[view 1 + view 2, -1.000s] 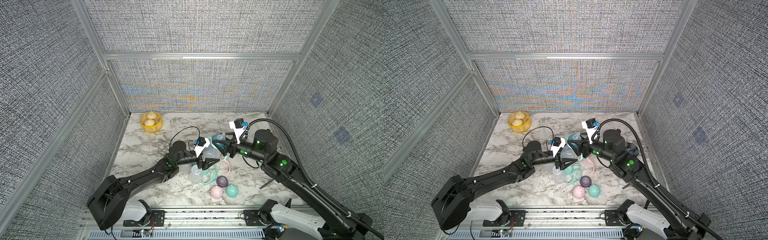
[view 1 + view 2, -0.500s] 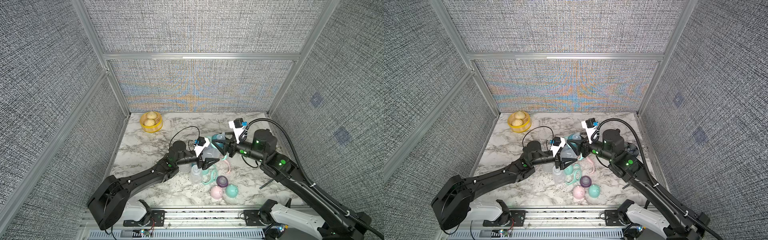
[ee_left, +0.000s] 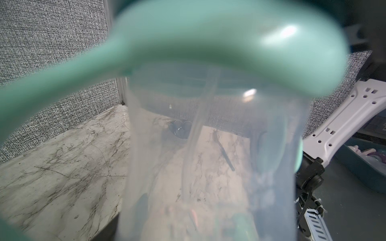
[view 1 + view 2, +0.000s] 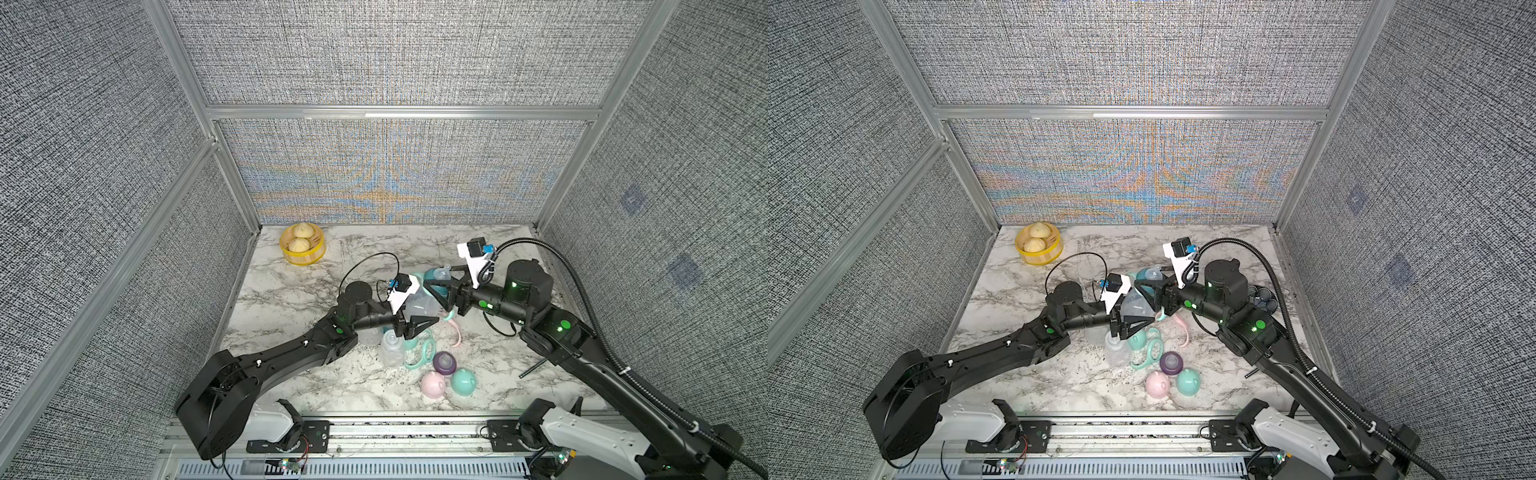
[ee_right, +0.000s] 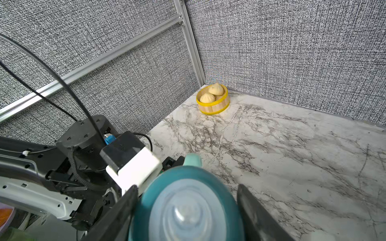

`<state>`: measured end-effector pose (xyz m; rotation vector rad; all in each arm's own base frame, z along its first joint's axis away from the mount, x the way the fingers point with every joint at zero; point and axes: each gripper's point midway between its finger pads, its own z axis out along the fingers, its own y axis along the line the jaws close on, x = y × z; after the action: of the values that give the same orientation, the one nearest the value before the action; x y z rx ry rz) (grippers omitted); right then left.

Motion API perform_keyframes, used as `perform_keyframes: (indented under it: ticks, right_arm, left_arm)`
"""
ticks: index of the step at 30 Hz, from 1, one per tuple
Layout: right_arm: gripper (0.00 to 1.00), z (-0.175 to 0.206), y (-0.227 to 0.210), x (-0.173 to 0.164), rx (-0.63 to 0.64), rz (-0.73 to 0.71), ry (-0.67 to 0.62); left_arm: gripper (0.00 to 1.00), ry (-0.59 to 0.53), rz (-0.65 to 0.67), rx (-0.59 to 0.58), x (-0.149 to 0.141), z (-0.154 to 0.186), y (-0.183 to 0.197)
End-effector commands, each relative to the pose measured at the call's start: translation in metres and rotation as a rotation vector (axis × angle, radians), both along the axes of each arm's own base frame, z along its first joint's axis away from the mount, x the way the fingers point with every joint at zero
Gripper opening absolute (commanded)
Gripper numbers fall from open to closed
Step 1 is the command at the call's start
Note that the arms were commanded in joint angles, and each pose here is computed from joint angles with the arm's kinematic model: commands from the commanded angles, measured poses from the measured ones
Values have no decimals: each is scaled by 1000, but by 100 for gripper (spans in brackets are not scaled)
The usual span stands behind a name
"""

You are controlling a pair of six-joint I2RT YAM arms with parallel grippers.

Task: Assemble the baby bottles
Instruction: Screw the nipple onto the baby bottle.

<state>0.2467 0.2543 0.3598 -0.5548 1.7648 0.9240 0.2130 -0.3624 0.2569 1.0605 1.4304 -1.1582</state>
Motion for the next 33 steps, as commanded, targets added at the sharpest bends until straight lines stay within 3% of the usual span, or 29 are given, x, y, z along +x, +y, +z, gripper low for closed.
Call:
perform_keyframes:
  ticks: [1, 5, 15, 20, 25, 29, 31, 33]
  right_arm:
    - [60, 3, 0, 1, 6, -8, -11]
    - [51, 4, -2, 4, 2, -29, -6]
    - [26, -11, -14, 36, 51, -321, 96]
    - [19, -12, 1, 41, 27, -439, 98]
    - [18, -14, 22, 45, 2, -467, 120]
    - [21, -10, 27, 46, 16, -467, 111]
    - [38, -6, 28, 44, 22, -448, 96]
    - [65, 2, 29, 39, 25, -397, 78]
  left_arm:
    - [0, -26, -3, -31, 1, 13, 0]
    - [0, -17, 60, -16, 11, 11, 2]
    - [0, -138, 528, -4, 64, 18, 36]
    - [0, -257, 693, 76, 69, 17, 39]
    - [0, -308, 743, 112, 70, 12, 34]
    - [0, -306, 748, 111, 70, 9, 35]
    - [0, -305, 741, 110, 68, 9, 35]
    - [0, -301, 730, 105, 66, 10, 35]
